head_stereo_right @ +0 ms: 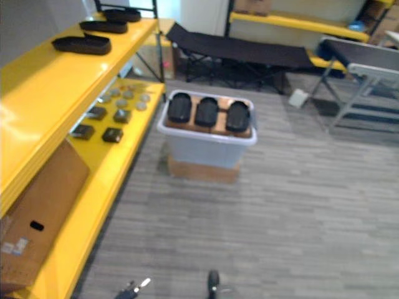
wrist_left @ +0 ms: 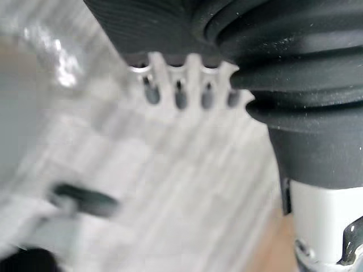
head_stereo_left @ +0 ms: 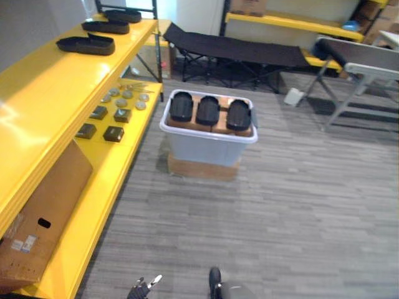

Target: Walk over and take plastic housings, then place them on the shelf

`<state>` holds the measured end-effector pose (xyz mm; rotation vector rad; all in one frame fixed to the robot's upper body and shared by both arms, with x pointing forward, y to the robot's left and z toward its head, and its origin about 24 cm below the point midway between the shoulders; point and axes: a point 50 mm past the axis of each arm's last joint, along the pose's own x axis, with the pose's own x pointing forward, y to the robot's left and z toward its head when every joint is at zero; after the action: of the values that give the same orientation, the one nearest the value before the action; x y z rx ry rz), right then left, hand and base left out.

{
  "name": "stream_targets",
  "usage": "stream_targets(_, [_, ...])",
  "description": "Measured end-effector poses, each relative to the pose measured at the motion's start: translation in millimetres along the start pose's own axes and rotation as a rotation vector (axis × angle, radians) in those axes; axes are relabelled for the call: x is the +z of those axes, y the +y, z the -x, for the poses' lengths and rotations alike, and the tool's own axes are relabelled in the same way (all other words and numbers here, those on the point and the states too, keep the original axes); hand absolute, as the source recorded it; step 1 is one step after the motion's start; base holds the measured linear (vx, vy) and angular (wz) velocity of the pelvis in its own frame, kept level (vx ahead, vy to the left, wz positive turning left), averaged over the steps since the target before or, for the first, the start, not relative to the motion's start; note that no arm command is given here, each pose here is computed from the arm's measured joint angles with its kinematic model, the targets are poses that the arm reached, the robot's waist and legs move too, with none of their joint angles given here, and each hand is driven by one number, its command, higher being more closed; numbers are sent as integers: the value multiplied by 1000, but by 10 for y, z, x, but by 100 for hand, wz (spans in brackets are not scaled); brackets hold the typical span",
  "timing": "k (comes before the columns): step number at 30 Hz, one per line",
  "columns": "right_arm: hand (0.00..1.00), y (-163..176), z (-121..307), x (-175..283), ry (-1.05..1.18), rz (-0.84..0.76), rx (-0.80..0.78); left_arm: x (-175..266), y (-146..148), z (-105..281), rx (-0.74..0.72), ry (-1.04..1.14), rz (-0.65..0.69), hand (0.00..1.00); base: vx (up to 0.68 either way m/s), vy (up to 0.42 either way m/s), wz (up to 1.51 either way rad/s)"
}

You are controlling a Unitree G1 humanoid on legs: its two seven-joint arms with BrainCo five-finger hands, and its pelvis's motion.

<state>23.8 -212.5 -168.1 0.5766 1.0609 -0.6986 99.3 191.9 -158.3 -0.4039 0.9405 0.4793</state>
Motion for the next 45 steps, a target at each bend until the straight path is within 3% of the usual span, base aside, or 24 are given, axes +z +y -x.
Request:
stream_targets(10, [0, 505, -120, 374, -90, 52, 129, 13, -46, 12, -30, -30, -49, 0, 437, -11, -38])
stream_targets(14, [0, 609, -111, 216, -38, 158, 160, 116, 51, -17, -43, -34, -184, 0, 460, 124, -43])
stream_targets(19, [0, 512, -111, 136, 6, 241, 143, 167, 47, -53, -60, -15, -280, 0, 391, 48, 9])
stream_targets(23, [0, 438, -125, 222, -14, 247, 122, 234, -12, -78, -53, -40, -270, 0, 291, -89, 25])
stream_targets(26, [0, 252, -74, -9, 62, 258, 80, 125, 91, -41, -15, -12, -253, 0, 285, -266, 27])
stream_targets(29, [0, 95, -77, 97, 44, 302, 44, -102, -72, 14, -38, 27, -181, 0, 256, -294, 41])
stream_targets(34, [0, 141, -90, 163, 12, 329, 39, -51, -173, -18, -68, 14, -209, 0, 78, -162, 65])
stream_targets(38, [0, 472, -118, 377, -98, 472, 122, -17, -173, -25, -72, -2, -229, 0, -36, 9, 0])
stream_targets(40, [0, 788, -100, 507, -180, 599, 214, 50, -158, -44, -80, -18, -277, 0, -122, 91, -35])
stream_targets(41, [0, 1105, -22, 623, -284, 680, 312, 138, -143, -62, -89, -41, -335, 0, -111, 62, -39])
stream_targets(45, [0, 1865, 561, 1063, -698, 750, 587, 287, -166, -93, -102, -84, -417, 0, -67, 93, -26])
